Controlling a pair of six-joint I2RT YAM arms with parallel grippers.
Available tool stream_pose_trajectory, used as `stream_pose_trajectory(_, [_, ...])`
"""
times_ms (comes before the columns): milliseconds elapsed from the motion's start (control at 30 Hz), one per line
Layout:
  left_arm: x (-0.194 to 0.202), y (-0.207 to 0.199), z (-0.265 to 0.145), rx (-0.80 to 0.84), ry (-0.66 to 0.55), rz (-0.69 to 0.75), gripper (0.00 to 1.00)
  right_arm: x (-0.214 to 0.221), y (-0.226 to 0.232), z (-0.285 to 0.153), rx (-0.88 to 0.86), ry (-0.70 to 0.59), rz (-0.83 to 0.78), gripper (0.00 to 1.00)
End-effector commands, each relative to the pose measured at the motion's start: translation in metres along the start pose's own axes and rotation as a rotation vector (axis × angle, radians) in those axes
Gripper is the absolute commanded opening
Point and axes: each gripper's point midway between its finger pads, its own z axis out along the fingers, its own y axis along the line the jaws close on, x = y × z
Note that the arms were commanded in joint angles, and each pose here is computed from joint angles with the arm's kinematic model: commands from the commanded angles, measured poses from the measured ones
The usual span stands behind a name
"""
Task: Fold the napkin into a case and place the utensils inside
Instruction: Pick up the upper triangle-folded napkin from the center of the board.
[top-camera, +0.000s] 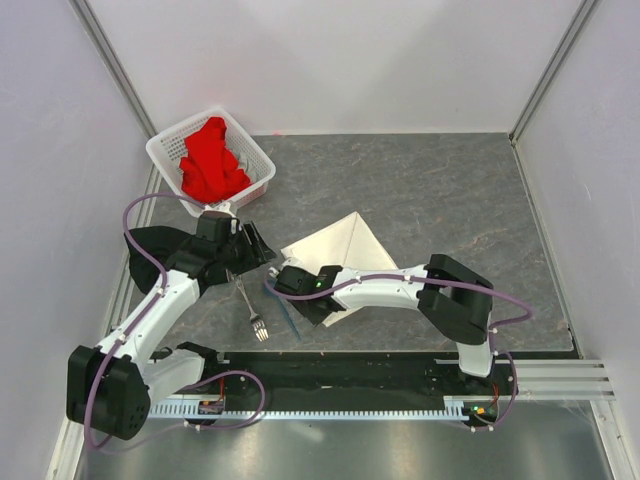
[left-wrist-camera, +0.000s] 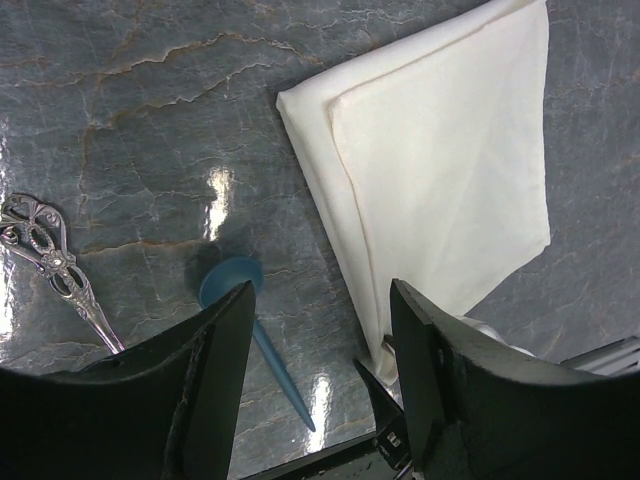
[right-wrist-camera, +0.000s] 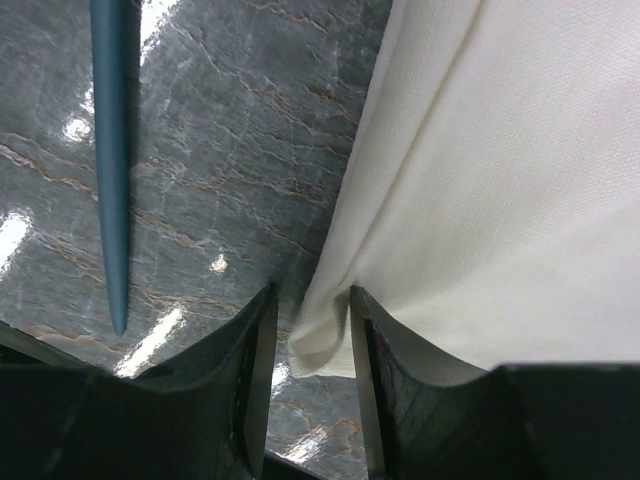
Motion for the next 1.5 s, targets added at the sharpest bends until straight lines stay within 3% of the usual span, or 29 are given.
stream_pose_trajectory(0, [-0.004, -0.006, -0.004, 0.039, -0.017, 0.016, 0.64, 0.014, -0.009, 0.014, 0.056, 0.028, -0.022, 0.45])
stream_pose_trajectory(100, [-0.002, -0.002, -0.003, 0.03, -0.014, 0.014, 0.65, 0.02, -0.01, 0.017, 0.061, 0.047, -0.032, 0.5])
stream_pose_trajectory(200, [0.0, 0.002, 0.0, 0.019, -0.007, 0.008, 0.66, 0.03, -0.016, 0.024, 0.083, 0.072, -0.038, 0.47])
stream_pose_trajectory(267, [0.001, 0.002, 0.0, 0.02, -0.005, 0.006, 0.66, 0.035, -0.019, 0.028, 0.064, 0.095, -0.022, 0.42])
stream_pose_trajectory(400, [0.003, 0.0, 0.001, 0.035, 0.013, 0.003, 0.67, 0.049, -0.025, 0.037, -0.007, 0.118, 0.036, 0.17])
stream_pose_trajectory(533, [0.011, -0.005, 0.008, 0.076, 0.065, 0.009, 0.7, 0.045, -0.031, 0.035, -0.005, 0.107, 0.033, 0.0])
stream_pose_trajectory(767, [0.03, -0.024, 0.033, 0.198, 0.199, -0.05, 0.76, 0.005, -0.023, 0.002, -0.087, -0.006, 0.08, 0.0])
stream_pose_trajectory(1000, [0.028, -0.028, 0.059, 0.172, 0.195, -0.111, 0.87, -0.02, -0.031, -0.036, -0.156, -0.086, 0.147, 0.0])
stream_pose_trajectory(1467, [0.034, -0.021, 0.104, 0.062, 0.224, -0.136, 0.87, -0.025, -0.032, -0.041, -0.183, -0.096, 0.161, 0.0])
